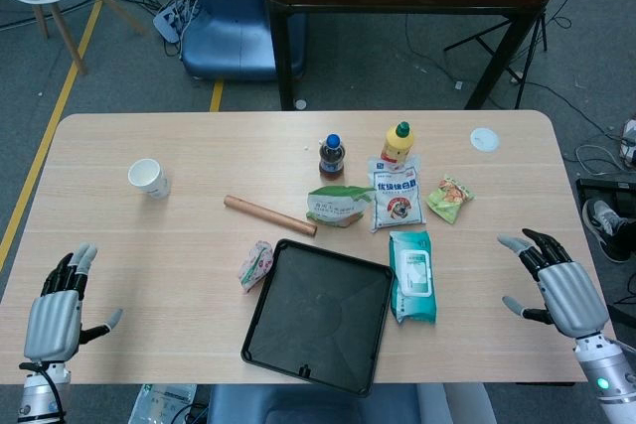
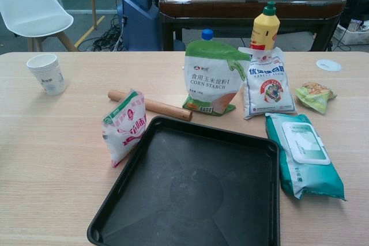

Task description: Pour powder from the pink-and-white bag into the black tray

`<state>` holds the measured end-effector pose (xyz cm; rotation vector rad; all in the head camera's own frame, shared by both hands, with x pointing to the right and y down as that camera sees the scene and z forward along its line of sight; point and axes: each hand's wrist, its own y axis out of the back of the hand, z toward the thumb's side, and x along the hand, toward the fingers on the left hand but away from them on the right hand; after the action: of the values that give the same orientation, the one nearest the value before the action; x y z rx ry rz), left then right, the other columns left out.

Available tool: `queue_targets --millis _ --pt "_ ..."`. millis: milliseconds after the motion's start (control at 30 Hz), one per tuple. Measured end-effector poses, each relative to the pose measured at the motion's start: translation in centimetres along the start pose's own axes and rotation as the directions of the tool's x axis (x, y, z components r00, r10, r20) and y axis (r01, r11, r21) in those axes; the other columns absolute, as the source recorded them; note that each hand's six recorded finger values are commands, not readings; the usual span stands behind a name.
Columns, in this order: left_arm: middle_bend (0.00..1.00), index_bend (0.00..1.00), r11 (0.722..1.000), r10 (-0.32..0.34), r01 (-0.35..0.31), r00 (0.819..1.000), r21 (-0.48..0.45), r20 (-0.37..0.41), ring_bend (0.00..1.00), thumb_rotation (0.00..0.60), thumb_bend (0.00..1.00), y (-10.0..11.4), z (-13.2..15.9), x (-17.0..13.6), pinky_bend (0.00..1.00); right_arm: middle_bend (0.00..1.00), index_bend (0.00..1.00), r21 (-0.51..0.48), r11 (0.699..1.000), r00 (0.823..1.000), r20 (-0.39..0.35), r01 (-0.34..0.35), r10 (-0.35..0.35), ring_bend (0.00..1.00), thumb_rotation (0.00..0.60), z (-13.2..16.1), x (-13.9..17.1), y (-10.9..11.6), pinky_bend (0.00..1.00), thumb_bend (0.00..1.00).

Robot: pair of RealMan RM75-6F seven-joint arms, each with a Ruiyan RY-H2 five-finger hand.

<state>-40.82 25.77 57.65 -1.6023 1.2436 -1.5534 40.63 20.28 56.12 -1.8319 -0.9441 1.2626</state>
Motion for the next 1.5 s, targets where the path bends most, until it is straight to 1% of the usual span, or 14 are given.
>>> queue_targets --millis 233,400,533,733,833,933,1033,1167,1267,1500 --pt "0.05 0.06 1.000 -0.001 0.001 1.000 -0.004 0.009 0.02 0.600 0.17 0.0 0.1 0.1 0.09 0.24 0.17 0.002 1.000 1.000 0.004 0.018 -0.018 0.10 0.600 -0.1 0.1 0.4 0.12 0.16" --pt "0.05 0.06 1.000 -0.005 0.005 1.000 -0.014 0.021 0.02 0.600 0.17 0.0 0.3 0.4 0.09 0.24 0.17 0.008 0.999 0.999 0.008 0.046 -0.046 0.10 0.600 -0.2 0.1 1.3 0.12 0.16" --pt "0.05 0.06 0.999 -0.016 0.017 0.999 -0.028 0.033 0.02 0.600 0.17 -0.2 0.4 0.7 0.09 0.24 0.17 0.015 0.998 0.998 0.025 0.059 -0.059 0.10 0.600 -0.4 0.2 1.9 0.12 0.16" --pt "0.05 0.06 0.995 -0.067 0.072 0.996 -0.073 0.061 0.02 0.600 0.17 -1.2 0.8 1.6 0.09 0.24 0.17 0.023 0.996 0.995 0.045 0.085 -0.086 0.10 0.600 -0.6 0.2 3.0 0.12 0.16" --pt "0.05 0.06 0.988 -0.105 0.114 0.991 -0.105 0.084 0.02 0.600 0.17 -1.9 1.2 2.4 0.09 0.24 0.17 0.025 0.995 0.994 0.051 0.094 -0.095 0.10 0.600 -0.7 0.2 3.5 0.12 0.16" --pt "0.05 0.06 0.976 -0.152 0.167 0.982 -0.138 0.114 0.02 0.600 0.17 -2.9 1.7 3.2 0.09 0.24 0.17 0.026 0.995 0.994 0.056 0.096 -0.098 0.10 0.600 -0.7 0.2 3.7 0.12 0.16" --pt "0.05 0.06 0.959 -0.206 0.230 0.967 -0.167 0.148 0.02 0.600 0.17 -4.0 2.3 4.1 0.09 0.24 0.17 0.026 0.995 0.993 0.060 0.098 -0.100 0.10 0.600 -0.7 0.1 3.9 0.12 0.16" --pt "0.05 0.06 0.933 -0.278 0.314 0.939 -0.177 0.203 0.02 0.600 0.17 -5.6 3.3 5.6 0.09 0.24 0.17 0.027 0.995 0.993 0.065 0.096 -0.097 0.10 0.600 -0.7 0.2 3.9 0.12 0.16" --pt "0.05 0.06 0.918 -0.314 0.358 0.920 -0.173 0.236 0.03 0.600 0.17 -6.8 4.0 6.9 0.09 0.24 0.17 0.027 0.995 0.993 0.069 0.094 -0.096 0.10 0.600 -0.8 0.2 3.9 0.12 0.16" --pt "0.05 0.06 0.888 -0.364 0.425 0.884 -0.177 0.293 0.05 0.600 0.17 -9.4 5.9 9.0 0.09 0.24 0.17 0.028 0.996 0.993 0.077 0.089 -0.091 0.10 0.600 -0.9 0.3 3.8 0.12 0.16"
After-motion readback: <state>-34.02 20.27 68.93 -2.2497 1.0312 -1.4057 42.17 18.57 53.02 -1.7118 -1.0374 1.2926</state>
